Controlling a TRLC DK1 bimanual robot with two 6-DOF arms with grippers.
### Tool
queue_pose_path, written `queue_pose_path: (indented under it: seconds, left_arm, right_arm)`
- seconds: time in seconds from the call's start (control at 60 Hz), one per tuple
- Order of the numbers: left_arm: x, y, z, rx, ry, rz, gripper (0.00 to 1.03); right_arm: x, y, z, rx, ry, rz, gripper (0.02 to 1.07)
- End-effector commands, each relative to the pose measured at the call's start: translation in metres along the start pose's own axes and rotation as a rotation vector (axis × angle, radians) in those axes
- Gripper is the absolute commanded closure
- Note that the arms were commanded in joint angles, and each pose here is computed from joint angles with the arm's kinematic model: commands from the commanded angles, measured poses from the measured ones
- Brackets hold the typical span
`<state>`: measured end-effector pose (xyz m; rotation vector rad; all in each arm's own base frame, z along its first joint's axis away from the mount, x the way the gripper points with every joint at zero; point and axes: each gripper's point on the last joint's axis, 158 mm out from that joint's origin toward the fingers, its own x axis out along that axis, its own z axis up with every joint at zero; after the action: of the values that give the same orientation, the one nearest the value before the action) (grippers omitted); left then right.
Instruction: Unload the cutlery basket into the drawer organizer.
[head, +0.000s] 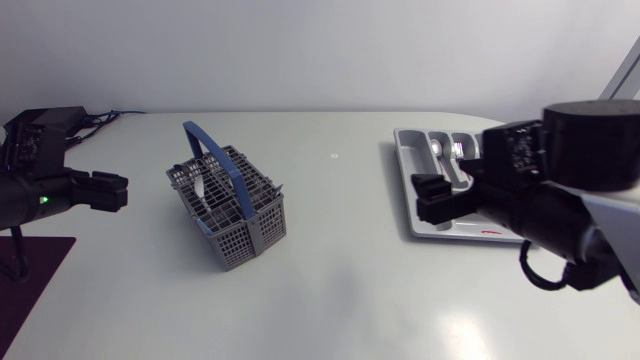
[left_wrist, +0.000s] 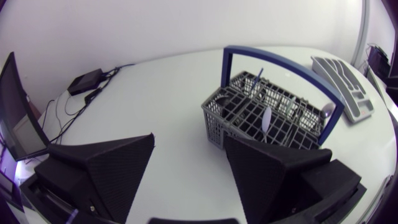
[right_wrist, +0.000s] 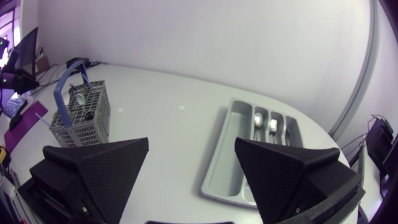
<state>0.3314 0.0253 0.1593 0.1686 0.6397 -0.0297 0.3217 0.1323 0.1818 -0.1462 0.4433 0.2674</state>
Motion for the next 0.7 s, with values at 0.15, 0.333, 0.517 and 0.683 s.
queue_pose_path:
  seconds: [0.15, 0.333, 0.517, 0.683]
  left_arm:
    - [0.019, 0.000, -0.010, 0.049, 0.105, -0.192, 0.17]
    - [0.032, -0.009, -0.027, 0.105, 0.132, -0.316, 0.17]
    - [0.032, -0.009, -0.028, 0.169, 0.094, -0.364, 0.17]
    - [0.033, -0.005, -0.026, 0.182, 0.077, -0.373, 0.17]
  right_arm:
    - [0.024, 0.089, 0.006, -0.116, 0.134, 0.170, 0.07]
    - [0.031, 0.153, 0.002, -0.163, 0.195, 0.381, 0.07]
    - [0.049, 0.189, 0.002, -0.216, 0.225, 0.444, 0.12]
    - [0.060, 0.226, 0.013, -0.236, 0.225, 0.490, 0.13]
